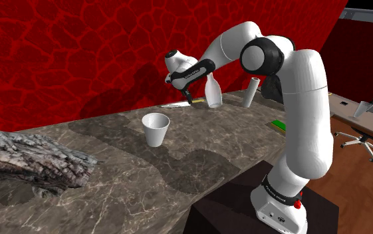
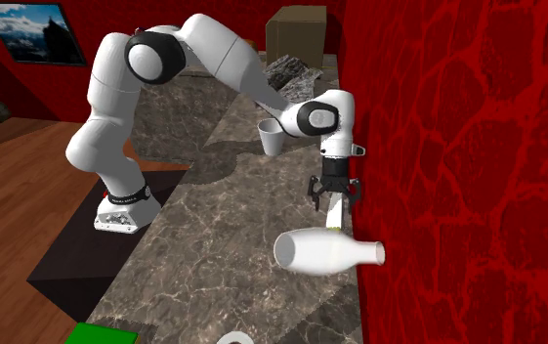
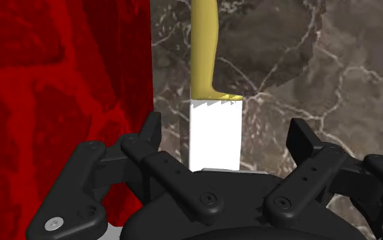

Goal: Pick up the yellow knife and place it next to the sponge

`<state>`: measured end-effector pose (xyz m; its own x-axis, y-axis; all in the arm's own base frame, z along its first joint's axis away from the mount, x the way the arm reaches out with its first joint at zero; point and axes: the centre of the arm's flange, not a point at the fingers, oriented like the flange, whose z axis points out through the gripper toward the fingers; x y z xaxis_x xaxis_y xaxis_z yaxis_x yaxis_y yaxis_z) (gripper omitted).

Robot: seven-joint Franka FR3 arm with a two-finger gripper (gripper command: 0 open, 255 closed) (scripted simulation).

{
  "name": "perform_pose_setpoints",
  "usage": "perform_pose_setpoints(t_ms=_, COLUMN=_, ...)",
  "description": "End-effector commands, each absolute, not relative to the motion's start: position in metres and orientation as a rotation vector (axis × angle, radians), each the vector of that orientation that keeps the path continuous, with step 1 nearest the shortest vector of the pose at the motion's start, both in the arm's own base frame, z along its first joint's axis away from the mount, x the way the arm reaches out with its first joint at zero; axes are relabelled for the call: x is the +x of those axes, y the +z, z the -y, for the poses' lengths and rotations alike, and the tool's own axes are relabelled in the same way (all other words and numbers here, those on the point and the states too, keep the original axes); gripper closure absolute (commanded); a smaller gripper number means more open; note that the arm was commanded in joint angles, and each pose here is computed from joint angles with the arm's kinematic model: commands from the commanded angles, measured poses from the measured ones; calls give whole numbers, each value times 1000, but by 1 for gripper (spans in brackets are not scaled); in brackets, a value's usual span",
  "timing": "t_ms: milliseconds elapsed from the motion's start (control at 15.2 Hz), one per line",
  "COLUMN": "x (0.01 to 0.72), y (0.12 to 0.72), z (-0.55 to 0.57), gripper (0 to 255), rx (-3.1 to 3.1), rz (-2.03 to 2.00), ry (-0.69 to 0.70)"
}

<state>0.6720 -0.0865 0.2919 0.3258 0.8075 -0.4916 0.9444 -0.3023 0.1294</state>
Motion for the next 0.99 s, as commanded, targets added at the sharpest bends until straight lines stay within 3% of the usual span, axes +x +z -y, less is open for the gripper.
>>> perform_pose_setpoints(t_ms=0, x=675, y=282, z=90, gripper=0, rx=2191, rz=-1561, ry=-477)
perform_pose_setpoints(t_ms=858, x=674, y=257, z=105, gripper=0, rx=2191, rz=-1560, ry=-477)
perform_pose_setpoints(t_ms=924, x=674, y=257, z=105, gripper=255, rx=2191, rz=-1560, ry=-477)
